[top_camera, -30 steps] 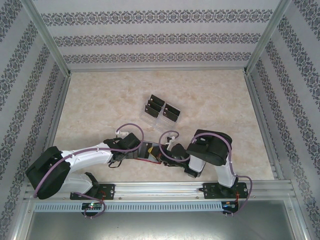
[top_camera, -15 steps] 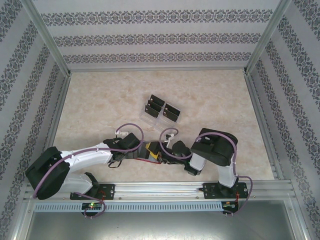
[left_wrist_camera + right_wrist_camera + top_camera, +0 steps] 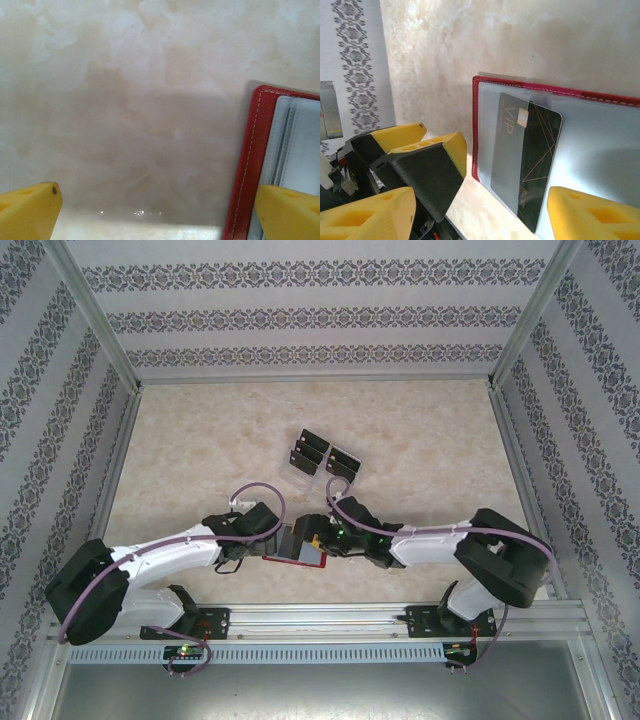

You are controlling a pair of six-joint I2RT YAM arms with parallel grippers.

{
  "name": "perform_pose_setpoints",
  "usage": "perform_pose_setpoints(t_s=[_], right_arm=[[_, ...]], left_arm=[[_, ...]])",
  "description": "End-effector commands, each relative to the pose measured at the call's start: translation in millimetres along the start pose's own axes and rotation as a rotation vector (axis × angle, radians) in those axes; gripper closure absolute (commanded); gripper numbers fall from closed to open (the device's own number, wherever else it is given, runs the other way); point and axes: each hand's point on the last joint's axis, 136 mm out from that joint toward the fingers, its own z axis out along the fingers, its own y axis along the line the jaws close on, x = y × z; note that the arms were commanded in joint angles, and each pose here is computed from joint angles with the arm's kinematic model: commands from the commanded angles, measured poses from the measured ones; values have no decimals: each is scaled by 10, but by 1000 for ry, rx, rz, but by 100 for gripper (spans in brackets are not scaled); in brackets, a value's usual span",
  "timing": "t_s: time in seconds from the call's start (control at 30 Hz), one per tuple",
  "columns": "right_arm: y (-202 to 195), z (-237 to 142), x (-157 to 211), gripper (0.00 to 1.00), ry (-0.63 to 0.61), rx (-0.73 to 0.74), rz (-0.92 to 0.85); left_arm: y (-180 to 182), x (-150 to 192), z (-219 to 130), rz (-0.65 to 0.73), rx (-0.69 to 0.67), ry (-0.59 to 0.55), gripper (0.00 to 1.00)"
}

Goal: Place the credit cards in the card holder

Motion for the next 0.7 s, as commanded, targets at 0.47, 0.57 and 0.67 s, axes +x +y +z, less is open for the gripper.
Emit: perform_pose_setpoints(t_s=[0.47,0.57,0.67], right_arm=[[-157,-164,12,94,142,383,-331],[-182,-66,43,97,161,398,-344],[-225,12,61,98,170,410,-348]], left_arm=[[351,179,104,-72,-96,63,0],[342,206,114,-65,-87,73,0],[337,216,120,-60,-80,73,0]])
